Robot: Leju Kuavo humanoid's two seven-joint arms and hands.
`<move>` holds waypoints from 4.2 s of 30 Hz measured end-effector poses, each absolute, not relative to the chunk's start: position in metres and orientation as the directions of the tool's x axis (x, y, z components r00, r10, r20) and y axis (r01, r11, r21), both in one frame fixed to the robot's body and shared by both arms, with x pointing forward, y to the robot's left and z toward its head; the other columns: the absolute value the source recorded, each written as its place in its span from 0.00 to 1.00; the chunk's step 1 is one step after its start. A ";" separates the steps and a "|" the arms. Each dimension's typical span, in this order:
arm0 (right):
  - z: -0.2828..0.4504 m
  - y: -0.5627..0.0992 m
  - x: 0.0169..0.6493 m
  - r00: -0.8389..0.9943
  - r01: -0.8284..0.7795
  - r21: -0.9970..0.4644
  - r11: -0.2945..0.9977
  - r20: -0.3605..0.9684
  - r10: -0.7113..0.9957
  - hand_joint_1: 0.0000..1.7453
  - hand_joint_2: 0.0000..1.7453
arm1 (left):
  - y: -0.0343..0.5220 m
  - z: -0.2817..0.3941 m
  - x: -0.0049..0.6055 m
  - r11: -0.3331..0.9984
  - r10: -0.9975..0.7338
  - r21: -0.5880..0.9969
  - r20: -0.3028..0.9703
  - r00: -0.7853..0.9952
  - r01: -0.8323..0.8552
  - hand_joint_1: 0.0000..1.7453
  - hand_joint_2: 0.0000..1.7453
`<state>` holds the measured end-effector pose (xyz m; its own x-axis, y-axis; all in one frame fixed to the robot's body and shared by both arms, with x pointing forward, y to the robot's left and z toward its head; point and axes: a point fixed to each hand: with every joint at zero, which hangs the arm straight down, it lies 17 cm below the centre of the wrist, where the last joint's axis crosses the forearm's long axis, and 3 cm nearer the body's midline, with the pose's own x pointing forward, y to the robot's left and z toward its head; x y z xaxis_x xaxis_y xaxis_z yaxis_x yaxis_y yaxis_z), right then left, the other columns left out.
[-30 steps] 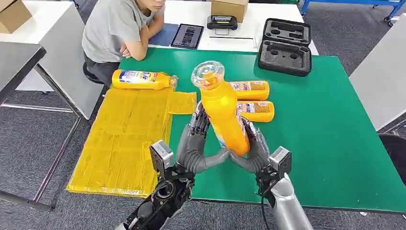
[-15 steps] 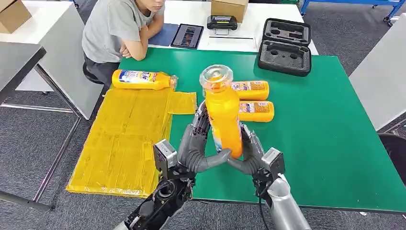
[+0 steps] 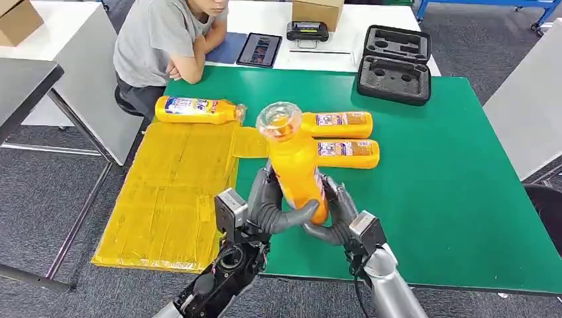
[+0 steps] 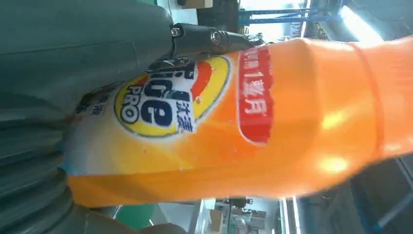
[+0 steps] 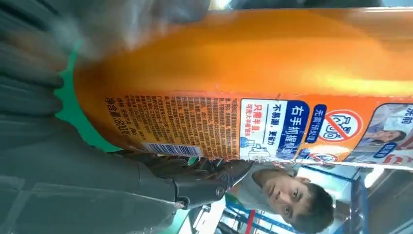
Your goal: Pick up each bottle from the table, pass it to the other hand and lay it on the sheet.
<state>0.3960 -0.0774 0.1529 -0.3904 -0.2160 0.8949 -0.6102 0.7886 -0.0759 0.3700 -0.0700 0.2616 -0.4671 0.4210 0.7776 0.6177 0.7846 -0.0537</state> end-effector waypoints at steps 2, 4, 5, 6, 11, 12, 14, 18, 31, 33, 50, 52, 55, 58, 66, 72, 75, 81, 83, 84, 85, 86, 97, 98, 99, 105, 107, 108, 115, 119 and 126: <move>0.153 -0.077 0.395 -0.392 -0.612 -0.076 0.788 0.894 -0.218 1.00 1.00 | -0.070 0.261 0.371 0.785 0.418 -0.052 0.780 -0.467 0.617 0.00 1.00; 0.154 -0.076 0.395 -0.392 -0.613 -0.074 0.787 0.893 -0.222 1.00 1.00 | -0.070 0.259 0.372 0.787 0.414 -0.051 0.783 -0.465 0.615 0.00 1.00; 0.155 -0.077 0.395 -0.392 -0.613 -0.072 0.787 0.893 -0.223 1.00 1.00 | -0.070 0.258 0.372 0.787 0.413 -0.050 0.784 -0.464 0.615 0.00 1.00; 0.155 -0.077 0.395 -0.391 -0.613 -0.071 0.787 0.893 -0.224 1.00 1.00 | -0.070 0.258 0.372 0.787 0.412 -0.050 0.785 -0.463 0.615 0.00 1.00; 0.159 -0.078 0.394 -0.387 -0.617 -0.050 0.786 0.888 -0.248 1.00 1.00 | -0.071 0.255 0.373 0.788 0.407 -0.049 0.789 -0.460 0.614 0.00 1.00; 0.160 -0.078 0.394 -0.387 -0.619 -0.047 0.784 0.887 -0.252 1.00 1.00 | -0.071 0.254 0.373 0.788 0.406 -0.049 0.790 -0.459 0.614 0.00 1.00; 0.161 -0.079 0.394 -0.387 -0.619 -0.044 0.784 0.886 -0.256 1.00 1.00 | -0.071 0.254 0.373 0.788 0.406 -0.049 0.791 -0.458 0.614 0.00 1.00; 0.164 -0.080 0.393 -0.383 -0.625 -0.028 0.780 0.882 -0.275 1.00 1.00 | -0.071 0.254 0.373 0.787 0.406 -0.049 0.791 -0.457 0.615 0.00 1.00; 0.179 -0.109 0.400 -0.432 -0.576 -0.034 0.816 0.861 -0.269 1.00 1.00 | -0.073 0.253 0.371 0.786 0.397 -0.032 0.791 -0.465 0.618 0.00 1.00; 0.180 -0.111 0.401 -0.434 -0.576 -0.035 0.817 0.860 -0.269 1.00 1.00 | -0.073 0.253 0.371 0.786 0.397 -0.032 0.791 -0.465 0.618 0.00 1.00; 0.175 -0.107 0.400 -0.422 -0.596 -0.052 0.801 0.869 -0.258 0.98 1.00 | -0.072 0.253 0.372 0.793 0.390 -0.029 0.791 -0.471 0.608 0.00 1.00; 0.173 -0.106 0.400 -0.416 -0.598 -0.048 0.800 0.871 -0.259 0.98 1.00 | -0.072 0.253 0.372 0.793 0.390 -0.029 0.791 -0.471 0.608 0.00 1.00; 0.170 -0.104 0.401 -0.412 -0.600 -0.050 0.798 0.875 -0.254 0.98 1.00 | -0.071 0.253 0.372 0.793 0.390 -0.029 0.791 -0.471 0.608 0.00 1.00; 0.166 -0.103 0.401 -0.408 -0.596 -0.057 0.801 0.880 -0.242 0.99 1.00 | -0.071 0.253 0.372 0.794 0.390 -0.029 0.791 -0.472 0.607 0.00 1.00; 0.160 -0.097 0.401 -0.393 -0.600 -0.047 0.799 0.887 -0.242 1.00 1.00 | -0.072 0.253 0.372 0.793 0.391 -0.030 0.791 -0.471 0.609 1.00 1.00; 0.161 -0.097 0.403 -0.396 -0.591 -0.044 0.805 0.886 -0.242 0.98 1.00 | -0.072 0.253 0.371 0.781 0.408 -0.044 0.791 -0.455 0.623 1.00 1.00; 0.161 -0.097 0.403 -0.397 -0.589 -0.043 0.807 0.885 -0.242 0.94 1.00 | -0.073 0.253 0.371 0.780 0.407 -0.043 0.793 -0.454 0.625 1.00 1.00; 0.163 -0.098 0.401 -0.394 -0.587 -0.025 0.809 0.882 -0.258 0.92 1.00 | -0.073 0.253 0.374 0.775 0.404 -0.033 0.793 -0.456 0.631 1.00 1.00; 0.163 -0.099 0.400 -0.392 -0.587 -0.020 0.809 0.882 -0.262 0.85 1.00 | -0.073 0.253 0.375 0.775 0.402 -0.030 0.794 -0.457 0.631 1.00 1.00; 0.164 -0.099 0.400 -0.390 -0.589 -0.011 0.808 0.880 -0.272 0.78 1.00 | -0.073 0.253 0.374 0.774 0.404 -0.030 0.793 -0.456 0.633 1.00 1.00; 0.165 -0.100 0.399 -0.388 -0.590 -0.003 0.807 0.878 -0.280 0.47 1.00 | -0.073 0.253 0.374 0.773 0.403 -0.028 0.793 -0.456 0.634 1.00 1.00; 0.166 -0.102 0.399 -0.386 -0.589 0.005 0.808 0.877 -0.286 0.03 1.00 | -0.074 0.254 0.374 0.773 0.403 -0.027 0.793 -0.457 0.634 1.00 1.00; 0.174 -0.138 0.409 -0.397 -0.542 0.063 0.838 0.860 -0.321 0.00 1.00 | -0.066 0.250 0.382 0.814 0.337 0.024 0.795 -0.505 0.580 1.00 1.00; 0.174 -0.140 0.410 -0.398 -0.538 0.064 0.840 0.860 -0.321 0.00 1.00 | -0.065 0.250 0.382 0.816 0.333 0.027 0.795 -0.507 0.578 1.00 1.00; 0.174 -0.141 0.411 -0.399 -0.535 0.064 0.842 0.859 -0.319 0.00 1.00 | -0.064 0.249 0.383 0.816 0.330 0.030 0.795 -0.509 0.577 1.00 1.00; 0.174 -0.148 0.413 -0.404 -0.520 0.067 0.851 0.859 -0.314 0.00 1.00 | -0.056 0.248 0.390 0.847 0.262 0.090 0.787 -0.559 0.525 1.00 1.00; 0.173 -0.150 0.414 -0.405 -0.516 0.067 0.854 0.860 -0.311 0.00 1.00 | -0.052 0.248 0.394 0.860 0.229 0.117 0.781 -0.581 0.497 1.00 1.00; 0.173 -0.152 0.414 -0.406 -0.510 0.068 0.857 0.860 -0.309 0.00 1.00 | -0.049 0.247 0.398 0.872 0.188 0.153 0.773 -0.606 0.466 1.00 1.00; 0.169 -0.159 0.414 -0.402 -0.492 0.076 0.867 0.864 -0.304 0.00 1.00 | -0.041 0.236 0.407 0.873 0.099 0.243 0.760 -0.642 0.422 1.00 1.00; 0.169 -0.159 0.414 -0.403 -0.491 0.076 0.868 0.864 -0.303 0.00 1.00 | -0.039 0.231 0.408 0.869 0.084 0.260 0.762 -0.643 0.421 1.00 1.00; 0.169 -0.159 0.414 -0.403 -0.490 0.076 0.868 0.864 -0.303 0.00 1.00 | -0.038 0.226 0.408 0.863 0.070 0.276 0.763 -0.642 0.422 1.00 1.00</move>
<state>0.4141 -0.1595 0.1687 -0.4030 -0.3032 0.8635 -0.4900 0.8684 0.0763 0.4084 -0.0384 0.2256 -0.6425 0.0705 0.7630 0.4224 0.8634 0.2759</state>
